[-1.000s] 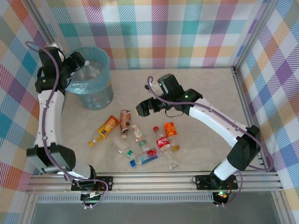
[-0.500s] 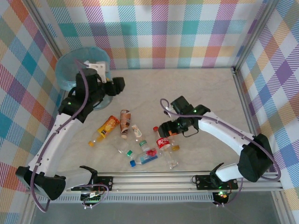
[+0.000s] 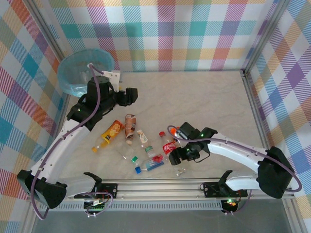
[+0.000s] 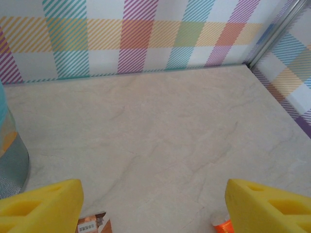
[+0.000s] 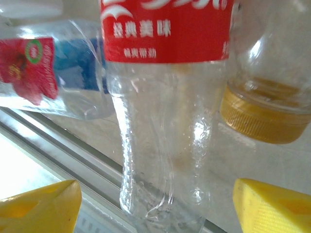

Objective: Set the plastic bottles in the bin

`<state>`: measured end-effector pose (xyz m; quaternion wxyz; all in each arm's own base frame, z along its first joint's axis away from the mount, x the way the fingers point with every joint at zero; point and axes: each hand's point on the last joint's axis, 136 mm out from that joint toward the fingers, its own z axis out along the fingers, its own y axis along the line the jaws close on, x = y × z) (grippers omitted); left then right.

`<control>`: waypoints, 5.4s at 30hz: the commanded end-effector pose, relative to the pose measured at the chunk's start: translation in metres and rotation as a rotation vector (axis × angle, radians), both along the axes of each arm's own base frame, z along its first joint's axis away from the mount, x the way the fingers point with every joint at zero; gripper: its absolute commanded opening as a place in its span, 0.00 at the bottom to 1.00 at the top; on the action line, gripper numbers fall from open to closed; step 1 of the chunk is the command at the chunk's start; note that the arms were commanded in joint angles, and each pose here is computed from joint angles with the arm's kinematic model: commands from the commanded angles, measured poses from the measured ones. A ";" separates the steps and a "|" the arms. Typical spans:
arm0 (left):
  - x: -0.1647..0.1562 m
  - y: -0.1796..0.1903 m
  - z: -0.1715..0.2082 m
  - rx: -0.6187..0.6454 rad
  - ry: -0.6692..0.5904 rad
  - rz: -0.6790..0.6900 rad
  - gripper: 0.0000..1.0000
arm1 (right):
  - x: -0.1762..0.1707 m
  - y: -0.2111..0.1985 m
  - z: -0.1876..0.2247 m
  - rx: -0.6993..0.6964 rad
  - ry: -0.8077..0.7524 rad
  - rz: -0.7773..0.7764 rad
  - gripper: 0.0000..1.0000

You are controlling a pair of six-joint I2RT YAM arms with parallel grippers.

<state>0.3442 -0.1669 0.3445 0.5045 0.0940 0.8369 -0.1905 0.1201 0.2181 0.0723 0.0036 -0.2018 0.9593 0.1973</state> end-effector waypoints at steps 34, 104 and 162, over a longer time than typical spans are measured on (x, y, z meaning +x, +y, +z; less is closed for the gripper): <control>0.003 -0.006 0.046 -0.060 -0.128 -0.023 0.78 | -0.023 -0.003 -0.014 0.038 0.033 -0.012 0.57; -0.033 -0.080 -0.056 -0.242 0.389 -0.268 0.08 | 0.041 0.100 0.111 0.486 -0.398 0.202 0.53; 0.093 0.256 0.074 0.076 -0.106 0.844 0.00 | 0.104 0.169 0.243 0.654 -0.641 0.190 1.00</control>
